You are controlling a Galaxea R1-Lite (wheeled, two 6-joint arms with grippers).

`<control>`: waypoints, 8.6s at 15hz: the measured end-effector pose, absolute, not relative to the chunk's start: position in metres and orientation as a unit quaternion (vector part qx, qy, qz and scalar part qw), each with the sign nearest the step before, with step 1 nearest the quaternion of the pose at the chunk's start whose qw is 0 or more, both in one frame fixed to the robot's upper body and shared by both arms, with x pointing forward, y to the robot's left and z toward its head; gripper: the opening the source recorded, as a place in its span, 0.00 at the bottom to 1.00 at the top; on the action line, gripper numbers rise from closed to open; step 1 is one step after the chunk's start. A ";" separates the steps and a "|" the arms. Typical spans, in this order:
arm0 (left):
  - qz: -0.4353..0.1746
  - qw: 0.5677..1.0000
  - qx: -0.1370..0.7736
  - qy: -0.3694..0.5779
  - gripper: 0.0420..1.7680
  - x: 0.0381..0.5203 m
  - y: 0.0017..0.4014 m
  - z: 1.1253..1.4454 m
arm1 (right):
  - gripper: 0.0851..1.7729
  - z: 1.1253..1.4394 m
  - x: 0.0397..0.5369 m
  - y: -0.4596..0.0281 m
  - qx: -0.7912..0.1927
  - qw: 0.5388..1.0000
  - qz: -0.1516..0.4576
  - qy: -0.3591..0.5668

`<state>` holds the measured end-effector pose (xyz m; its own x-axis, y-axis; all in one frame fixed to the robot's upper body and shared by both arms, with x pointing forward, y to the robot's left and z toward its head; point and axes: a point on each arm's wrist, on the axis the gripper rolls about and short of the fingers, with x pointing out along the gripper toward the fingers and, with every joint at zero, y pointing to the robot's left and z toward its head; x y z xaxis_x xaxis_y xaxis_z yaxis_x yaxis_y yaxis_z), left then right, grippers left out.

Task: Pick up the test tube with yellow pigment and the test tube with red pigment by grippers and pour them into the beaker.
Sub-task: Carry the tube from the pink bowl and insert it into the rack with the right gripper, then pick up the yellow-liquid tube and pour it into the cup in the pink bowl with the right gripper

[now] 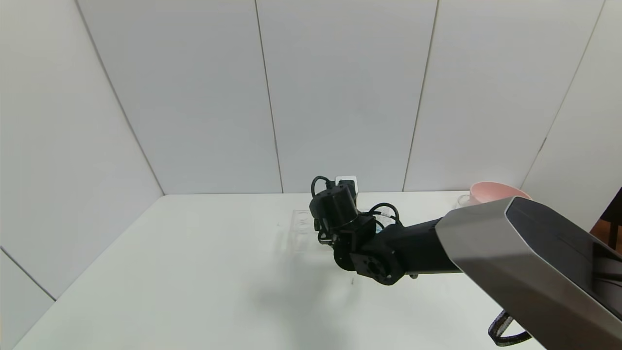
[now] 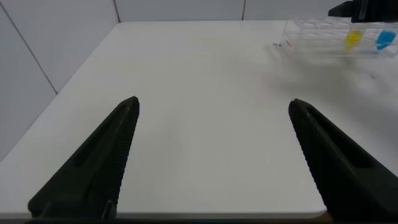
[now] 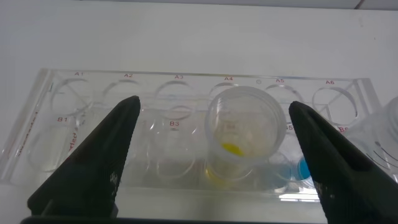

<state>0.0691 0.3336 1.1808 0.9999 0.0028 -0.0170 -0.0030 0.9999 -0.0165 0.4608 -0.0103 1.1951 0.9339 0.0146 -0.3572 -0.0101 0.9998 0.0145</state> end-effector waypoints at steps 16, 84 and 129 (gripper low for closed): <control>0.001 1.000 -0.008 0.008 0.97 0.069 0.334 1.181 | 0.81 1.193 0.463 -0.012 0.007 0.983 0.003 0.183; 0.001 1.000 -0.008 0.008 0.97 0.069 0.334 1.181 | 0.27 1.310 0.411 -0.409 -0.312 0.894 0.185 0.264; 0.001 1.000 -0.008 0.008 0.97 0.069 0.334 1.181 | 0.27 1.303 0.520 -0.333 -0.590 0.662 0.123 0.445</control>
